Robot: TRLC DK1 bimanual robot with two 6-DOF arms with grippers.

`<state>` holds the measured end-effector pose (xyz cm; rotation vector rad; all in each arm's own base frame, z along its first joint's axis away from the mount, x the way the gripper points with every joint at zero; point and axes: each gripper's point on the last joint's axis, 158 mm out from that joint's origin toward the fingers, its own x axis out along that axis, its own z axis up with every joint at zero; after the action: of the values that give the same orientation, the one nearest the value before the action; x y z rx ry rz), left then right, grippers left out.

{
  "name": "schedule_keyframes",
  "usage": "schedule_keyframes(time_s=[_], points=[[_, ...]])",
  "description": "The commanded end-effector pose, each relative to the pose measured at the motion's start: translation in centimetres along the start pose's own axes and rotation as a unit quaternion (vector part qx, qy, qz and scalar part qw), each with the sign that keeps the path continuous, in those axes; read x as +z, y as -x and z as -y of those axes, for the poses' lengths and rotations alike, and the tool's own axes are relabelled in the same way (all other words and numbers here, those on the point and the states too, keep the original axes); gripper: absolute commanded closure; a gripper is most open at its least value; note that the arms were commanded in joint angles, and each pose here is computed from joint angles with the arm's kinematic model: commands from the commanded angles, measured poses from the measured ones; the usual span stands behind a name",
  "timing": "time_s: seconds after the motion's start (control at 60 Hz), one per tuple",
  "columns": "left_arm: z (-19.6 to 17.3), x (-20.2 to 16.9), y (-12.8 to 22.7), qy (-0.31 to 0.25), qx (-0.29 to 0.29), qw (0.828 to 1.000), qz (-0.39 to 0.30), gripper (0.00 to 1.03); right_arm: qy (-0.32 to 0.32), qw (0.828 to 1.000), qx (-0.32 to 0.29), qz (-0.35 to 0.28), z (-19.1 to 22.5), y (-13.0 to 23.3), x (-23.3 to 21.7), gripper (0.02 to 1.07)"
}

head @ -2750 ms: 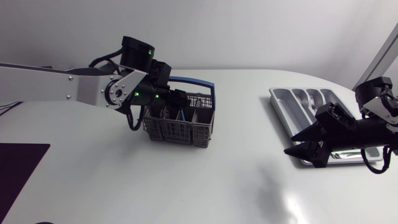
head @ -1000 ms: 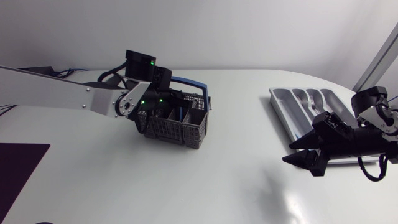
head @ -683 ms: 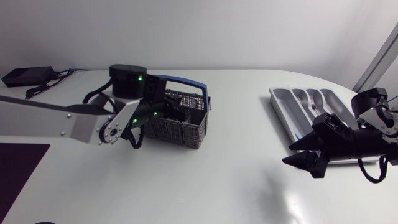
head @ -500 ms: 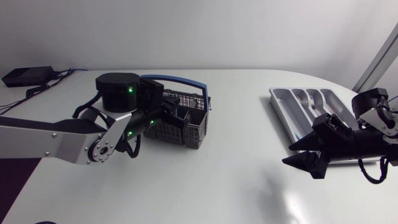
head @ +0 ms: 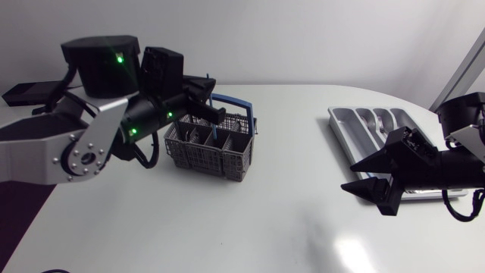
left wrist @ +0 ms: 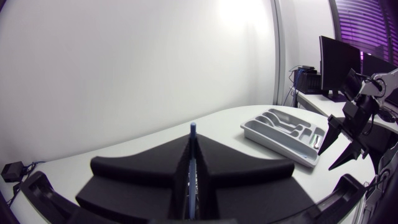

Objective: Unload the cutlery basket into the drawer organizer.

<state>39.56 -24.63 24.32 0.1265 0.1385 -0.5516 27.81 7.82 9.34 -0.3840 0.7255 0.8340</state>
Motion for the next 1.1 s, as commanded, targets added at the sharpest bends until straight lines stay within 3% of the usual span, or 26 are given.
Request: schedule_keyframes(time_s=[0.0, 0.267, 0.483, 0.8, 1.033, 1.083], points=[[0.1, 4.2, 0.6, 0.019, -0.011, 0.999, 0.026, 0.97, -0.002, 1.000, -0.006, 0.019, -0.4, 0.7, 1.9, 0.32], [3.7, 4.8, 0.3, 0.074, -0.099, 0.991, -0.047, 0.97, 0.008, 0.997, 0.005, 0.071, -3.1, 1.7, 8.8, 0.32], [5.9, 3.4, -0.6, 0.124, -0.162, 0.974, -0.098, 0.97, -0.029, 0.994, 0.061, 0.080, -5.5, -1.1, 13.3, 0.32], [7.2, 0.4, -2.4, 0.192, -0.217, 0.942, -0.169, 0.97, -0.037, 0.990, 0.107, 0.080, -5.9, -3.6, 16.8, 0.33], [8.6, 0.0, -3.1, 0.211, -0.239, 0.929, -0.188, 0.97, -0.037, 0.988, 0.132, 0.068, -6.8, -5.9, 18.4, 0.34], [8.7, 0.0, -3.2, 0.215, -0.242, 0.927, -0.189, 0.97, -0.036, 0.988, 0.136, 0.064, -7.0, -6.4, 18.6, 0.40]])
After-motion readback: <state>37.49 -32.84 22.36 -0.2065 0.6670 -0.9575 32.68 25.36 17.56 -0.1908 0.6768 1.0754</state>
